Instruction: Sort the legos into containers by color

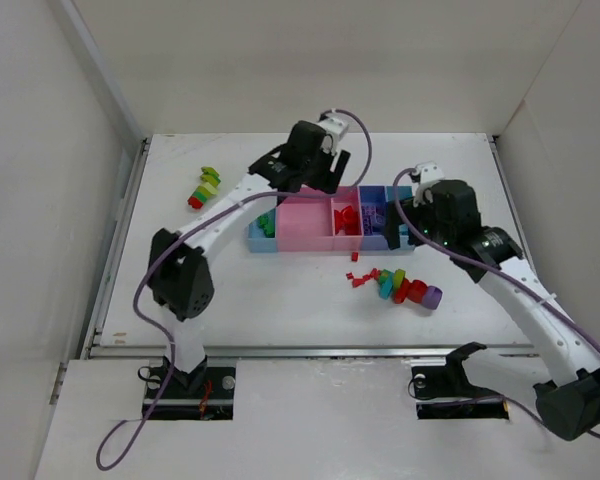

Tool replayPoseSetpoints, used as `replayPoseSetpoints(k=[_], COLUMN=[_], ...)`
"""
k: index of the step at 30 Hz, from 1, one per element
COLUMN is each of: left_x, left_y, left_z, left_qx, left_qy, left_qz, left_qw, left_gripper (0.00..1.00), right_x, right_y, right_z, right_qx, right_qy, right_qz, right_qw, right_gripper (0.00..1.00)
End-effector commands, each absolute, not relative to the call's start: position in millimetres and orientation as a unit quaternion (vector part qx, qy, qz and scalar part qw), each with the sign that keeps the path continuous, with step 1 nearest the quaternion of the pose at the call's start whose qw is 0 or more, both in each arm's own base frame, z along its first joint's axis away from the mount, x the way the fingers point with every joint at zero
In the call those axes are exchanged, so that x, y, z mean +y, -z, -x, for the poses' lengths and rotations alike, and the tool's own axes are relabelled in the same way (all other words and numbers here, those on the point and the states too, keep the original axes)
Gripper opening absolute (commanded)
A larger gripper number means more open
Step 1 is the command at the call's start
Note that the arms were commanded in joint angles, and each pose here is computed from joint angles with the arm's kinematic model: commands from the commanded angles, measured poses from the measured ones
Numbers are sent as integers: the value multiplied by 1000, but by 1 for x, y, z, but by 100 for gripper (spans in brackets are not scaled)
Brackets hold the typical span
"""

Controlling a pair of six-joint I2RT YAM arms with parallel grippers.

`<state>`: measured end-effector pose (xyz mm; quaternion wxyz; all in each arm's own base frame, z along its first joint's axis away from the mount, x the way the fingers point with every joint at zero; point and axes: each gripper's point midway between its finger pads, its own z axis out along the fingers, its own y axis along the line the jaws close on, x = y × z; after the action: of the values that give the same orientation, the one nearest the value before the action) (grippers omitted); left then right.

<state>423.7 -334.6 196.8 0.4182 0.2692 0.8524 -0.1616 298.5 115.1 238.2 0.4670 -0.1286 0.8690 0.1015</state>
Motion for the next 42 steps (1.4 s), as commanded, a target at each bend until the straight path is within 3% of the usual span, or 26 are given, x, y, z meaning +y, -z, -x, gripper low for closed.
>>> replayPoseSetpoints(k=[1,4,9,17,27,35,39,42], left_x=[-259,-203,-153,-88,-55,-44,-49,-49], left_y=[-288,-288,-277,-258,-241,-247,-248,-251], left_z=[-428,-412,-380,-350,-312,-300,-297,-296], left_qx=[835,844,847,857,848,837,836,833], left_qy=[61,-12,-50,-28,7,41,65,71], left_qz=[-189,-131,-109,-28,5,32,32,36], left_qw=[513,520,518,514,530,544,545,547], left_gripper=[68,68,69,71,71,71,71,71], right_x=[135,164,194,214,220,223,225,229], right_y=[-215,-208,-165,-121,-77,-70,-53,-51], right_z=[-290,-289,-287,-299,-315,-323,-322,-326], right_qx=[884,882,915,914,930,928,930,928], right_qy=[-104,-138,-119,-147,-81,-49,-31,-28], right_qz=[88,54,50,4,30,11,-10,-24], right_qw=[448,446,382,378,357,370,365,371], right_gripper=[100,100,100,76,62,62,52,51])
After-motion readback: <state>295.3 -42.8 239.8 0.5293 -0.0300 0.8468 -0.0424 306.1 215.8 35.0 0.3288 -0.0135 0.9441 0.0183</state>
